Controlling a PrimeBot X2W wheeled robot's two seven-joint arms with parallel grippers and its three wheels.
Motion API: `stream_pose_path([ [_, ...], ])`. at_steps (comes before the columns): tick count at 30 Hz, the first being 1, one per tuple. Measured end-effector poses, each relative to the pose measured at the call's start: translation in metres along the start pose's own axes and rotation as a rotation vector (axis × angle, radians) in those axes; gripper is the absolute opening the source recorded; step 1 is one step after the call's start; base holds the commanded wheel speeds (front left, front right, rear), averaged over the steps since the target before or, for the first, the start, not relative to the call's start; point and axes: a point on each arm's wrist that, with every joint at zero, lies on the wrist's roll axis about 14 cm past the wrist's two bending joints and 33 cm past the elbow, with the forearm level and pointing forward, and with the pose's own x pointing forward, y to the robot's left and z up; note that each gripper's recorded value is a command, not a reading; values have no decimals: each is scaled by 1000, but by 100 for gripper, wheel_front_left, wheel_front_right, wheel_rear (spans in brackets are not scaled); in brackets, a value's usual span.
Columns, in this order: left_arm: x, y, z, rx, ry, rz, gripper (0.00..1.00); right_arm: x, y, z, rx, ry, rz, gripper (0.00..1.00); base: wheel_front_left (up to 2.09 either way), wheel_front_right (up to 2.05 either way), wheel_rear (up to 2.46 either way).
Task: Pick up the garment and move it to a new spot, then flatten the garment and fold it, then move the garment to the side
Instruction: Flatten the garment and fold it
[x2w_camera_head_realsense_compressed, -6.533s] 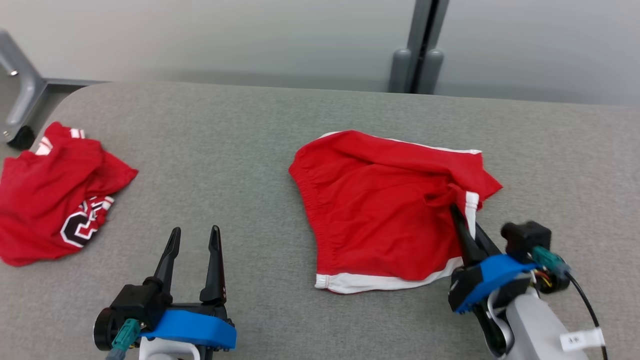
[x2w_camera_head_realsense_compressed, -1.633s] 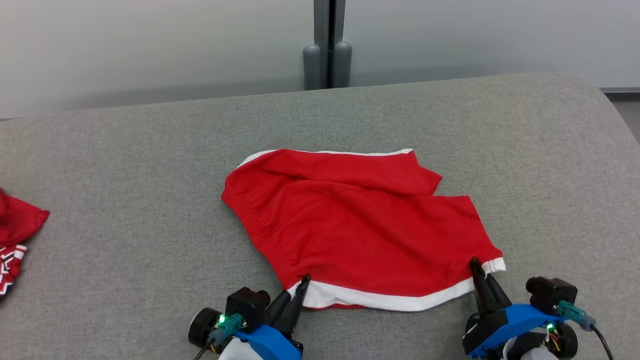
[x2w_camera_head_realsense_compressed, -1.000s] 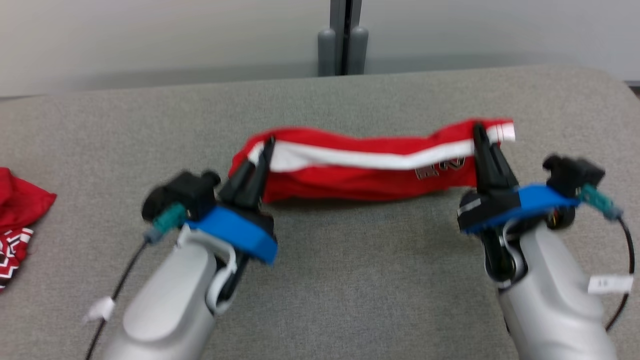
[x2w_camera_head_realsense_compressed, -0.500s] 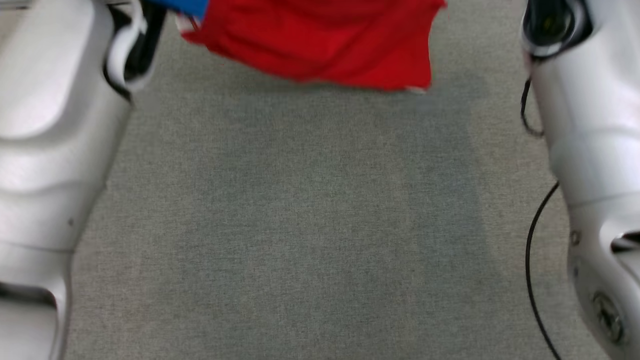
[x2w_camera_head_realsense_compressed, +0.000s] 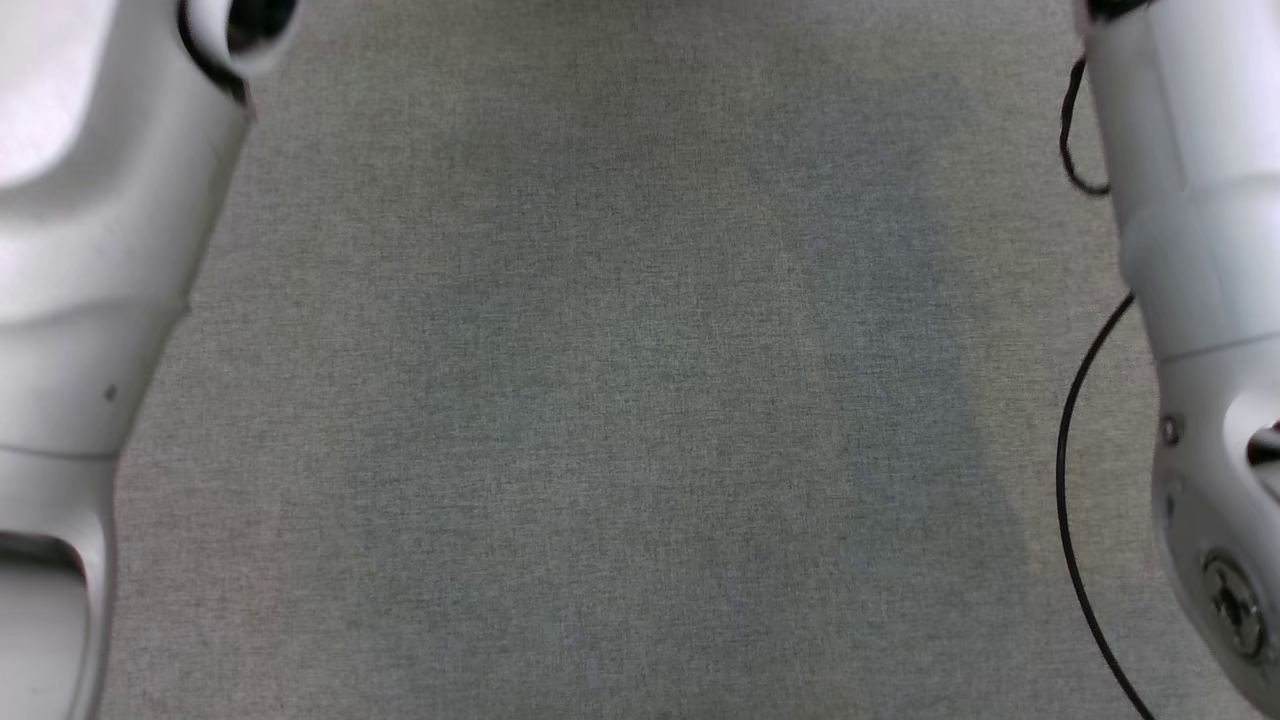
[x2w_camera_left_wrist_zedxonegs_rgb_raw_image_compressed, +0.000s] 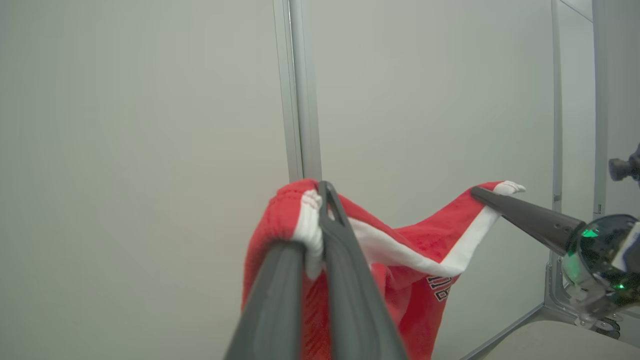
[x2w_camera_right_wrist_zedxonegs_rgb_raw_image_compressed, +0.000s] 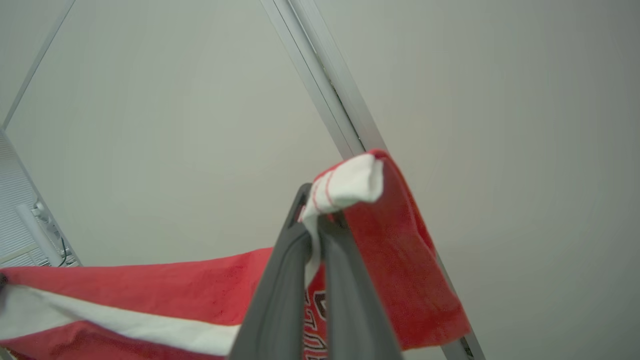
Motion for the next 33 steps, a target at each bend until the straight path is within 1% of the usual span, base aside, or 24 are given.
stream_pose_path([
  [4,-32,-3,-51,-58,108,26,0,-30,-31,-50,-22,119,-65,0,0,0,0],
  [7,-63,-9,-84,-106,184,52,0,-57,-40,-81,-38,202,-83,0,0,0,0],
  [11,-108,-32,-109,-175,260,70,0,-101,-47,-113,-57,297,-93,0,0,0,0],
  [15,-154,-58,-130,-210,345,73,0,-154,-57,-139,-42,387,-128,0,0,0,0],
  [17,-173,-65,-134,-241,369,96,0,-178,-62,-143,-17,406,-158,0,0,0,0],
  [22,-216,-96,-139,-280,428,95,0,-236,-70,-148,22,457,-221,0,0,0,0],
  [23,-225,-106,-140,-285,446,82,0,-246,-71,-146,41,457,-240,0,0,0,0],
  [28,-261,-147,-136,-322,495,39,0,-290,-73,-132,59,454,-279,0,0,0,0],
  [33,-285,-170,-125,-364,498,56,0,-335,-71,-120,67,453,-318,0,0,0,0],
])
